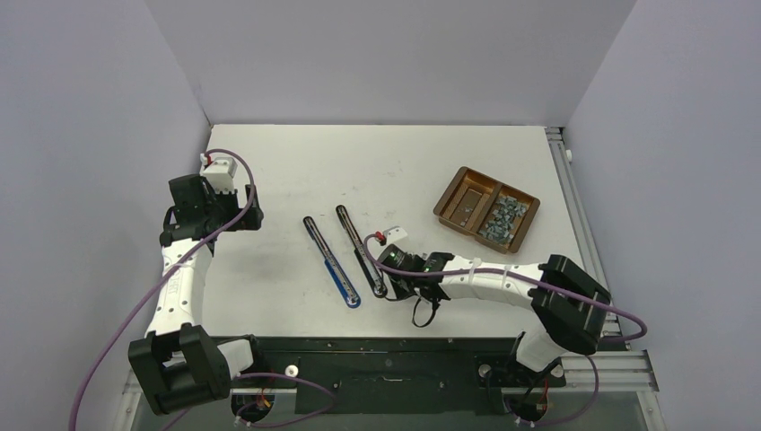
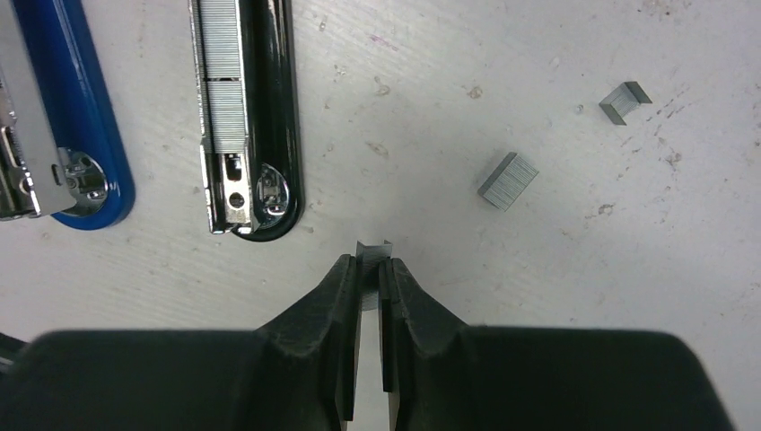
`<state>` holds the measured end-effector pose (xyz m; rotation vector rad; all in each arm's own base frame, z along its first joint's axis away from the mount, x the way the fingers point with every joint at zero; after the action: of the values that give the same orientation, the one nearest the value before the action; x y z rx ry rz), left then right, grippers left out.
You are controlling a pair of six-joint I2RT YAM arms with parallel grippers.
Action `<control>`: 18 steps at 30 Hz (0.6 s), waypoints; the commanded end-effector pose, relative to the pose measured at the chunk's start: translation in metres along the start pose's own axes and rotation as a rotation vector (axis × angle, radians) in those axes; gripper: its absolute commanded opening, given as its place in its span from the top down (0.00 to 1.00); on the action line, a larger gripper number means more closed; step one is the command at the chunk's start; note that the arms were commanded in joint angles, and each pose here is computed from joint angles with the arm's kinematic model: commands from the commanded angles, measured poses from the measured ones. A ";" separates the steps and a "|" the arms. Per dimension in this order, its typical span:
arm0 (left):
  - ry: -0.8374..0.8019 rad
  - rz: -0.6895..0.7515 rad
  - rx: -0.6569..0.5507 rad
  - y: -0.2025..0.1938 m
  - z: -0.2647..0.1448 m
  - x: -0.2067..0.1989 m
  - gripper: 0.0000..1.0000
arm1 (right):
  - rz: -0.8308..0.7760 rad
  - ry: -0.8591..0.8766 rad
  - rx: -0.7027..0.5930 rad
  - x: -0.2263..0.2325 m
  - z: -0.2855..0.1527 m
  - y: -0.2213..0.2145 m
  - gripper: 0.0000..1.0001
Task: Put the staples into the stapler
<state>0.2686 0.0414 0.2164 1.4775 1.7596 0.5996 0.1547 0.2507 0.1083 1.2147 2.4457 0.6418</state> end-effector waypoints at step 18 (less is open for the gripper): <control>-0.015 0.020 -0.060 0.017 -0.010 -0.004 0.04 | -0.015 -0.207 -0.033 0.007 0.020 -0.007 0.91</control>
<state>0.2685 0.0411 0.2164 1.4777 1.7580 0.5975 0.1536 0.2552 0.0852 1.2040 2.3356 0.5600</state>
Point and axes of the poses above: each gripper's point midway between its finger pads, its own z axis out along the fingers, its own x axis along the line the jaws close on, y = z × x, the point moved 8 cm from there along -z, back along the fingers, and after that the axes turned 11 degrees about -z, right-handed, at the moved point
